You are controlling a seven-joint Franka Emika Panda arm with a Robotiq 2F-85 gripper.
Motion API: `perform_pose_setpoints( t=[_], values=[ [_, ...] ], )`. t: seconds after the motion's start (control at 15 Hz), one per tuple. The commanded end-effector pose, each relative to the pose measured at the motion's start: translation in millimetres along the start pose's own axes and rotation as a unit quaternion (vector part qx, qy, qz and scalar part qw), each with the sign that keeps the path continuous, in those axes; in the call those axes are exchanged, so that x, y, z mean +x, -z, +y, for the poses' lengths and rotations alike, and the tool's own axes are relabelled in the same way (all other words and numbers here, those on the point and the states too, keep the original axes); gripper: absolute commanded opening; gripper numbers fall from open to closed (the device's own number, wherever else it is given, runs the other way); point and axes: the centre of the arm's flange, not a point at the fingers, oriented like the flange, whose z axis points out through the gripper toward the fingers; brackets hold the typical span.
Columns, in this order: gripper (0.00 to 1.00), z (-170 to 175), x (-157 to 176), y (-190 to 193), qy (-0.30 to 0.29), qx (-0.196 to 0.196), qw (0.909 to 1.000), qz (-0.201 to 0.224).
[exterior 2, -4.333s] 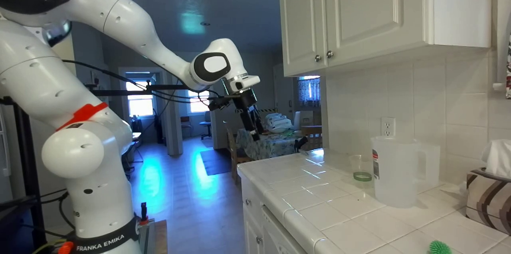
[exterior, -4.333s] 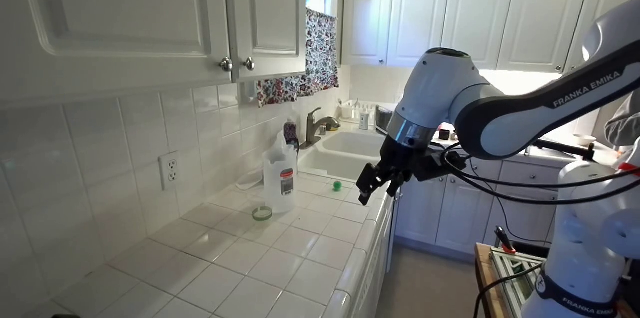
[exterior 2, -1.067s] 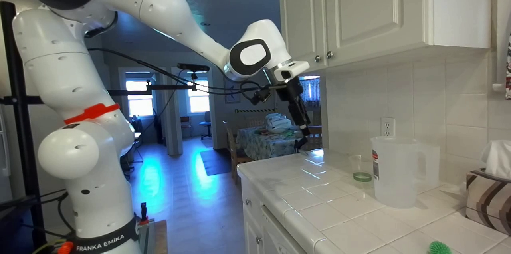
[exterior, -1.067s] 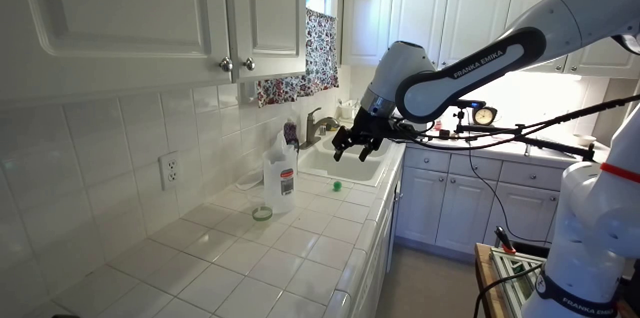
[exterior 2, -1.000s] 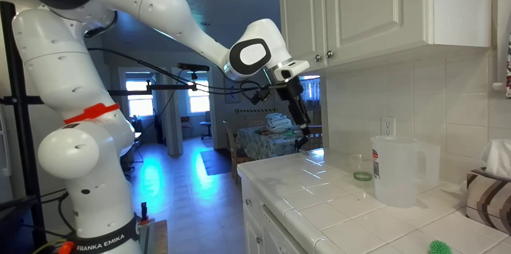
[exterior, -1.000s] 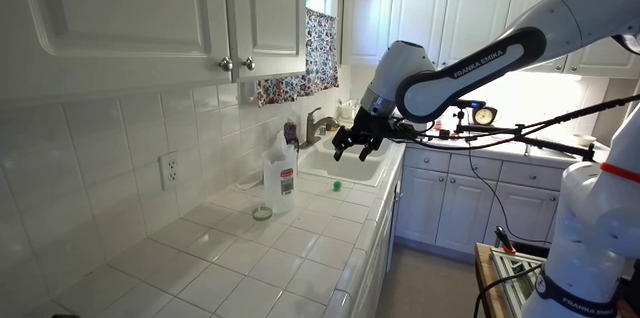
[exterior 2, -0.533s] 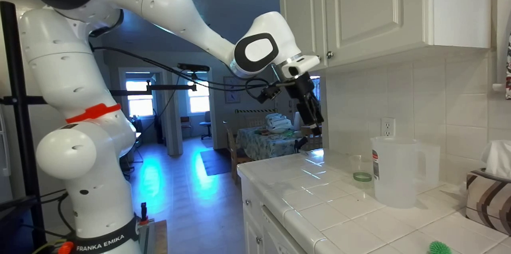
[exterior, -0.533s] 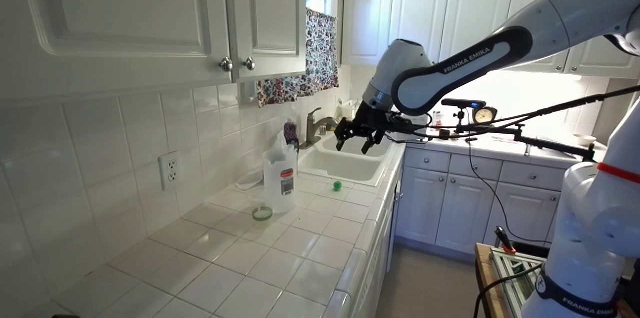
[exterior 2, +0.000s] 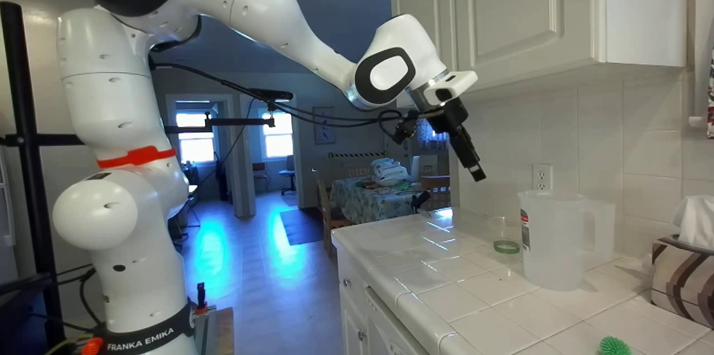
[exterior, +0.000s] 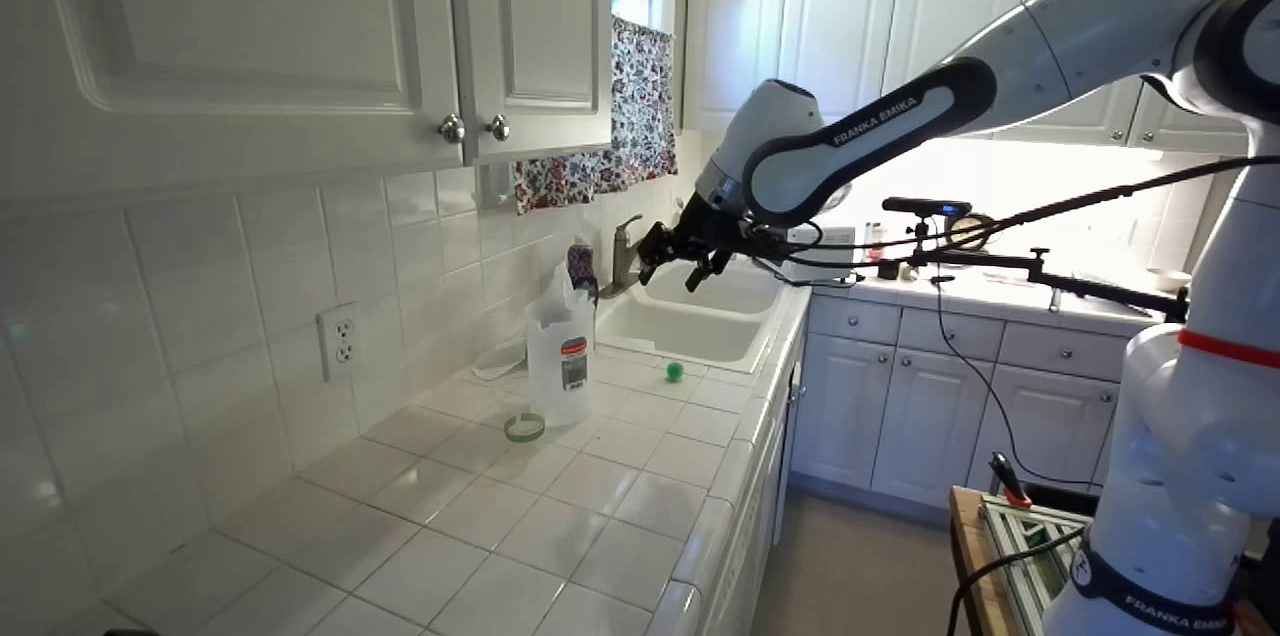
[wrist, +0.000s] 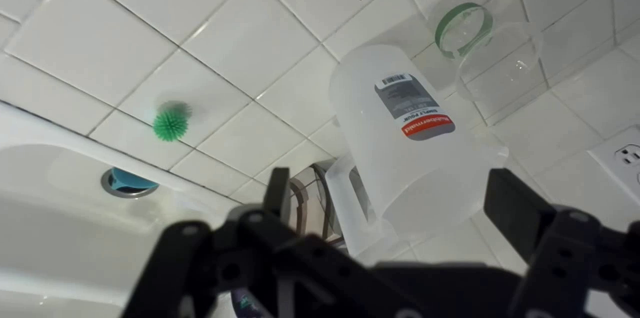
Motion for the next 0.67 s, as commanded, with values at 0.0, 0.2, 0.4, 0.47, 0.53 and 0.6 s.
perform_pose_setpoints(
  t=[0.0, 0.2, 0.4, 0.47, 0.53, 0.6],
  values=[
    [1.0, -2, 4, -3, 0.007, 0.001, 1.0, 0.001],
    [1.0, -2, 5, -7, 0.008, 0.0, 1.0, 0.0],
    [1.0, -3, 5, -6, 0.008, 0.0, 1.0, 0.0],
    [1.0, -3, 8, -8, 0.009, 0.0, 0.9999, -0.009],
    [1.0, -3, 15, -13, 0.003, -0.003, 0.9999, -0.012],
    [1.0, -2, 19, -15, 0.005, -0.004, 0.9999, -0.013]
  ],
)
